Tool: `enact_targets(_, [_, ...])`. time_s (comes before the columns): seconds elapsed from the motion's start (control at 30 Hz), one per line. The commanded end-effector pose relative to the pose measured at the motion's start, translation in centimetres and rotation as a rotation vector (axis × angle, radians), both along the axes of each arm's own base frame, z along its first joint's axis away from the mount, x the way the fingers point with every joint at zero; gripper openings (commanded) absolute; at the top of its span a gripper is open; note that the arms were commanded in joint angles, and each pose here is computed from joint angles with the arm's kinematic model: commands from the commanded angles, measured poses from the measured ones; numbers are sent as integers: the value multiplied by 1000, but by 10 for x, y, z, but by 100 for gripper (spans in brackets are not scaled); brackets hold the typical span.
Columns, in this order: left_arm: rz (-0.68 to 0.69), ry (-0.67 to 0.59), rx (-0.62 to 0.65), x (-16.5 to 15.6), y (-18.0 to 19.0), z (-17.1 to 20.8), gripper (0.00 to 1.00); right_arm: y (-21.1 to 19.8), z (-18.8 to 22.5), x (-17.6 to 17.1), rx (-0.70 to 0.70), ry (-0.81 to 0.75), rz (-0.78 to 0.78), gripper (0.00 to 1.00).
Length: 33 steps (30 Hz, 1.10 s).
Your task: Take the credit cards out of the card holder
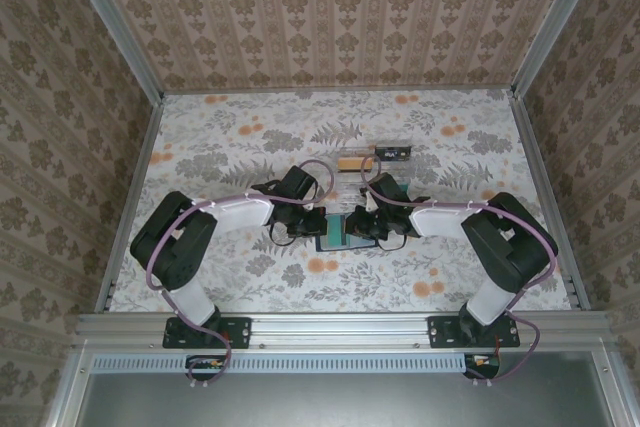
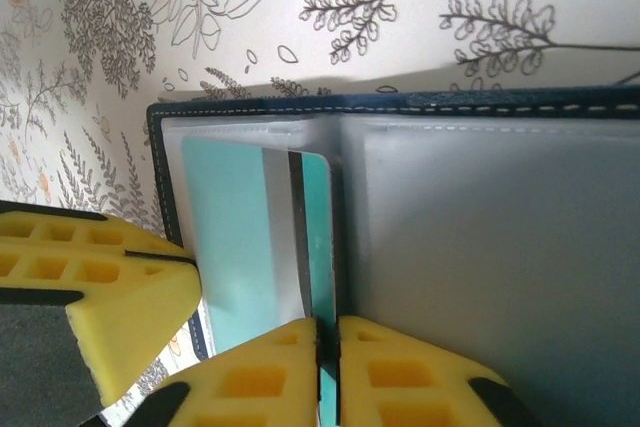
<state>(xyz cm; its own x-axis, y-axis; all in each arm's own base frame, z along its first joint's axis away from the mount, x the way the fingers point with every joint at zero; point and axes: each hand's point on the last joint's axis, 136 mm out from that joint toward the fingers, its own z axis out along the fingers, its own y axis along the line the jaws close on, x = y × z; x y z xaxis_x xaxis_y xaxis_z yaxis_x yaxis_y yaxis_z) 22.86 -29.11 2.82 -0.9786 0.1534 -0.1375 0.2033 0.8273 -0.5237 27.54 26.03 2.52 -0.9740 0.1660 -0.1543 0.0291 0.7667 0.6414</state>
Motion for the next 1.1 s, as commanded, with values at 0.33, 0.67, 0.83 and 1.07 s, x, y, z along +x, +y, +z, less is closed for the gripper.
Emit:
enact_targets(0.33, [-29,58,142,-14,27,-27,0,-33,-8,-8,-34,36,-36,0])
enact_targets(0.67, [-39,38,133,-11,28,-22,0,-55,14,-17,-81,-8,-27,0])
enact_targets(0.83, [-52,4,114,-5,25,-13,0,-64,42,-21,-105,-68,-11,0])
enact_targets(1.07, [-60,-104,52,13,20,22,0,-73,93,-22,-169,-184,65,0])
